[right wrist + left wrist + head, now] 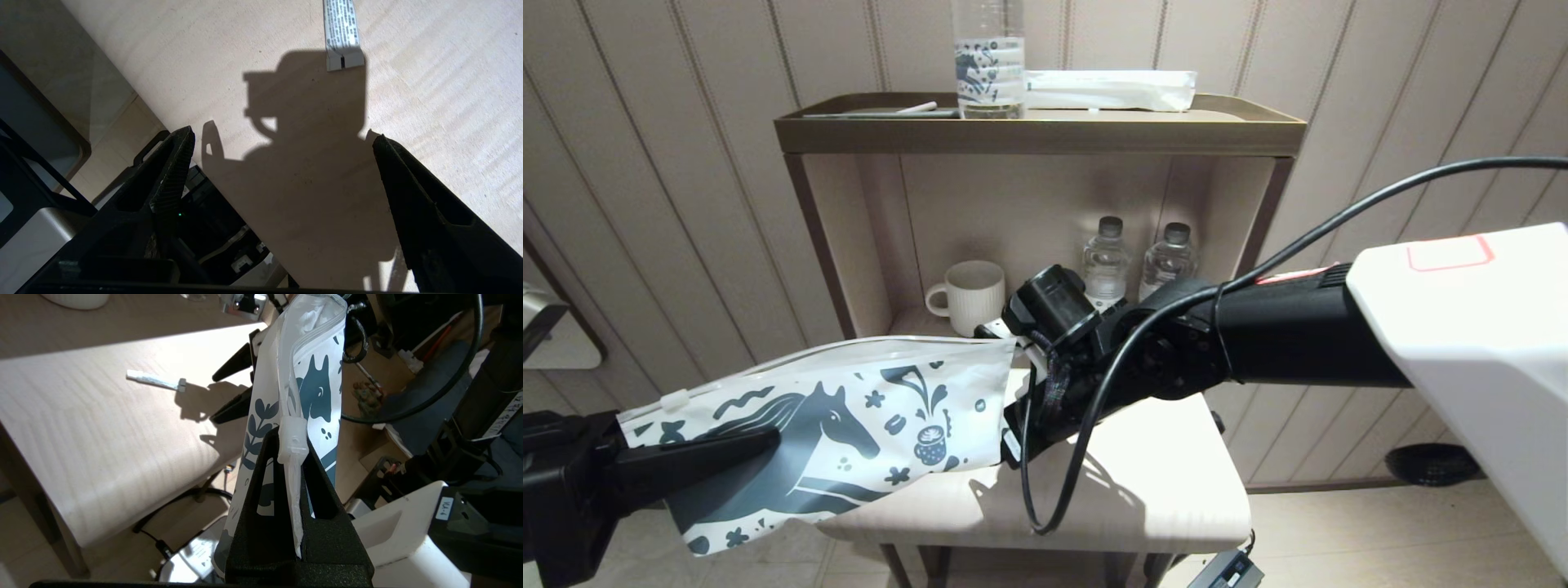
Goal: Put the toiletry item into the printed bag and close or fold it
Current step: Pick up the toothpaste
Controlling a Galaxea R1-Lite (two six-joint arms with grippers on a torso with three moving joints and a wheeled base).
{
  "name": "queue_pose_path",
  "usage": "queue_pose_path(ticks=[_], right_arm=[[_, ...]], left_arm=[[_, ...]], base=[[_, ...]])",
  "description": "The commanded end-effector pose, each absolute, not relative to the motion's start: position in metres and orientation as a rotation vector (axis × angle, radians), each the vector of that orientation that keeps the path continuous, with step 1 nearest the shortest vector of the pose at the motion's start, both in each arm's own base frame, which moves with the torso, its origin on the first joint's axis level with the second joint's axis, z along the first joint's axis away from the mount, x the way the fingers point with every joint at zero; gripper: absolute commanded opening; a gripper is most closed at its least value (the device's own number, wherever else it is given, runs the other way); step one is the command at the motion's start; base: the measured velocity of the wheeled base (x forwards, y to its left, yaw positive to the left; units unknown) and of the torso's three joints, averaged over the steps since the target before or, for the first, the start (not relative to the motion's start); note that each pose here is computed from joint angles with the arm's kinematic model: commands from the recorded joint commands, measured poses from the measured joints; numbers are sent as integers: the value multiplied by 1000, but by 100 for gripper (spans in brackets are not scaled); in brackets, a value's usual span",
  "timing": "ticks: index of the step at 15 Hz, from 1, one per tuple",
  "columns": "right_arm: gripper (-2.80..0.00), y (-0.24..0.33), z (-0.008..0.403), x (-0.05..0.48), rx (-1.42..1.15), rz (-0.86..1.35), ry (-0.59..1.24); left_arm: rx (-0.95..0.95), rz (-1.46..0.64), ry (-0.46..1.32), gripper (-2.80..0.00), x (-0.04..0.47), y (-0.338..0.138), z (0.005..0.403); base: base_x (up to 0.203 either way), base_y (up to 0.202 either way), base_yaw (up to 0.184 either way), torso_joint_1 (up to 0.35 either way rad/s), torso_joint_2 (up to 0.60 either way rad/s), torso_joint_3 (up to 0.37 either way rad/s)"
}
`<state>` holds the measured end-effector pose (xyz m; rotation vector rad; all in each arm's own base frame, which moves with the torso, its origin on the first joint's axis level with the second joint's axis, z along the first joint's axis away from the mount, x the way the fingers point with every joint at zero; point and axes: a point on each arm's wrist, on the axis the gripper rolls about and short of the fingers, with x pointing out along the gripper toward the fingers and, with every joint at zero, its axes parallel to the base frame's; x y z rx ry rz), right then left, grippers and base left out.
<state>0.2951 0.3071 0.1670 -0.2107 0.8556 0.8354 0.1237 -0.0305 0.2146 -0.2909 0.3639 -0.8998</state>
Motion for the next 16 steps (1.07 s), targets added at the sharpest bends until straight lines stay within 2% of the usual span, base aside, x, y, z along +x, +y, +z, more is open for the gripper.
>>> queue_pose_path(ticks=[1,5,14,15,16], right_arm=[[0,313,156,300,-220,834,874],[0,323,136,315,-241,822,883],[0,331,130,325,-244,825,867],[-280,332,130,325,-244,824,865],[-280,332,129,325,-246,826,868]], left_arm=[[-293,-901,366,-280,124,-31,214],[-298,-897,373,-280,126,-31,213],[-296,-898,375,-280,126,-31,213],[-297,-898,376,-280,127,-31,212],[-298,-897,376,-280,127,-31,212]], base=[[0,0,0,0,0,0],[0,0,0,0,0,0],[0,0,0,0,0,0],[0,0,0,0,0,0],[0,0,0,0,0,0]])
